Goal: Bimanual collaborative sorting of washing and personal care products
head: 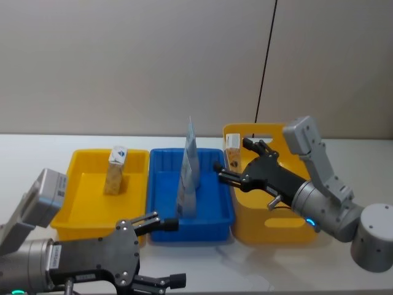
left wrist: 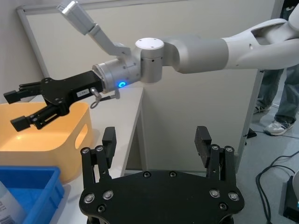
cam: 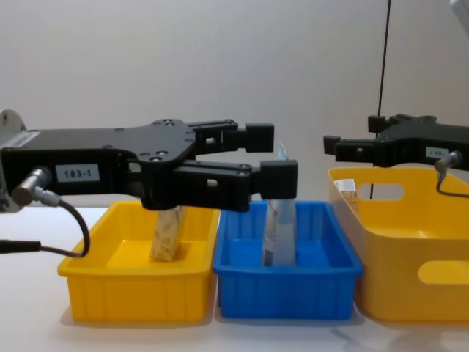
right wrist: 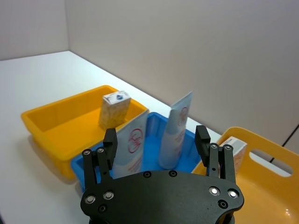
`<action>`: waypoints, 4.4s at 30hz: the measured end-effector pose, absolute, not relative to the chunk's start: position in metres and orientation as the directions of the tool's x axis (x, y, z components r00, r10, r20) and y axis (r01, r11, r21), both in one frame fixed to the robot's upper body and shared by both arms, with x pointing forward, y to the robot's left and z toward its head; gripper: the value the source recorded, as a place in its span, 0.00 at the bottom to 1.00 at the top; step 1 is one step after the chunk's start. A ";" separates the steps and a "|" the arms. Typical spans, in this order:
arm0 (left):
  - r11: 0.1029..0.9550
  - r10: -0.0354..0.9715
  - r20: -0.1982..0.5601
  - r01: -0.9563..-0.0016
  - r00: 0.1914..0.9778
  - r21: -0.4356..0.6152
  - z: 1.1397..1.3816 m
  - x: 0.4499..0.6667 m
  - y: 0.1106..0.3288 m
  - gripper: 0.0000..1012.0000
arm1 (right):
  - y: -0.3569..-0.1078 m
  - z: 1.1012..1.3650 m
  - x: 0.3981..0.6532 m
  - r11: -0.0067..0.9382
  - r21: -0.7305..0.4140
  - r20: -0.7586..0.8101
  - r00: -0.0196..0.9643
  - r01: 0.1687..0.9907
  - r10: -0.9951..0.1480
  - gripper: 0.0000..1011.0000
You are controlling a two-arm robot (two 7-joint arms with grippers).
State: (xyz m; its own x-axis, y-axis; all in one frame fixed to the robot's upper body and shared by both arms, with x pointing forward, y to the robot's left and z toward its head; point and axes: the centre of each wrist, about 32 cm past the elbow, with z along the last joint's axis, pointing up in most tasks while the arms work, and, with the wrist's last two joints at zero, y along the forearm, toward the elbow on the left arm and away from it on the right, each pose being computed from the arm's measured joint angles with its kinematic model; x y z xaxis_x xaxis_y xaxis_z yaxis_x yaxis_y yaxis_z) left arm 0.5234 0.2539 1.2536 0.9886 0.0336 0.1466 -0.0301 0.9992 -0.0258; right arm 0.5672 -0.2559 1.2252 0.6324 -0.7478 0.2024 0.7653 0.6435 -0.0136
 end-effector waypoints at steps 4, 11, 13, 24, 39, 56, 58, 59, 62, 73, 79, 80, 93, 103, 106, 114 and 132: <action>0.999 0.034 0.147 -0.030 0.989 -0.026 1.254 0.523 0.254 0.99 | -0.249 1.224 0.556 0.650 -0.017 0.196 0.640 0.760 -0.743 0.99; 0.999 0.034 0.147 -0.030 0.989 -0.026 1.254 0.523 0.254 0.99 | -0.240 1.218 0.543 0.642 -0.026 0.183 0.635 0.766 -0.750 0.99; 0.999 0.034 0.147 -0.030 0.989 -0.026 1.254 0.523 0.254 0.99 | -0.238 1.216 0.541 0.637 -0.029 0.177 0.631 0.770 -0.755 0.99; 0.999 0.034 0.147 -0.030 0.989 -0.026 1.254 0.523 0.254 0.99 | -0.219 1.200 0.533 0.601 -0.037 0.110 0.601 0.798 -0.791 0.99; 0.999 0.034 0.147 -0.030 0.989 -0.026 1.254 0.523 0.254 0.99 | -0.191 1.177 0.536 0.567 -0.057 0.045 0.569 0.822 -0.821 0.99; 0.999 0.034 0.147 -0.030 0.989 -0.026 1.254 0.523 0.254 0.99 | -0.176 1.167 0.554 0.550 -0.064 0.035 0.553 0.833 -0.833 0.99; 0.999 0.034 0.147 -0.030 0.989 -0.026 1.254 0.523 0.254 0.99 | -0.176 1.166 0.556 0.549 -0.067 0.036 0.552 0.833 -0.833 0.99; 0.999 0.034 0.147 -0.030 0.989 -0.026 1.254 0.523 0.254 0.99 | -0.175 1.165 0.557 0.549 -0.067 0.037 0.552 0.833 -0.833 0.99; 0.999 0.034 0.147 -0.030 0.989 -0.026 1.254 0.523 0.254 0.99 | -0.174 1.165 0.563 0.551 -0.067 0.041 0.554 0.832 -0.832 0.99; 0.999 0.034 0.147 -0.030 0.989 -0.026 1.254 0.523 0.254 0.99 | -0.167 1.163 0.580 0.558 -0.072 0.049 0.561 0.827 -0.826 0.99; 0.999 0.034 0.147 -0.030 0.989 -0.026 1.254 0.523 0.254 0.99 | -0.164 1.162 0.585 0.561 -0.074 0.051 0.565 0.825 -0.824 0.99; 0.999 0.034 0.147 -0.030 0.989 -0.026 1.254 0.523 0.254 0.99 | -0.163 1.162 0.587 0.561 -0.075 0.052 0.565 0.824 -0.823 0.99; 0.999 0.034 0.147 -0.030 0.989 -0.026 1.254 0.523 0.254 0.99 | -0.160 1.162 0.594 0.561 -0.076 0.056 0.565 0.825 -0.823 0.92; 0.999 0.034 0.147 -0.030 0.989 -0.026 1.254 0.523 0.254 0.99 | -0.160 1.162 0.596 0.554 -0.073 0.056 0.558 0.830 -0.828 0.62; 0.999 0.034 0.147 -0.030 0.989 -0.026 1.254 0.523 0.254 0.99 | -0.160 1.163 0.596 0.552 -0.070 0.054 0.556 0.831 -0.830 0.52; 0.999 0.034 0.147 -0.030 0.989 -0.026 1.254 0.523 0.254 0.99 | -0.159 1.165 0.597 0.551 -0.066 0.046 0.555 0.832 -0.831 0.26; 0.999 0.034 0.147 -0.030 0.989 -0.026 1.254 0.523 0.254 0.99 | -0.159 1.170 0.595 0.553 -0.058 0.032 0.556 0.831 -0.831 0.00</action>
State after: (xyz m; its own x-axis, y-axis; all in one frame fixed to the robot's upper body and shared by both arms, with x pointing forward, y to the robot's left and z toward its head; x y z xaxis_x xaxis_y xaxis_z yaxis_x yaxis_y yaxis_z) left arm 0.5234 0.2540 1.2536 0.9886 0.0336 0.1466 -0.0301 0.9992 -0.0259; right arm 0.5948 -0.1586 1.1699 0.5557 -0.8308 0.0322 0.8308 0.5535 -0.0584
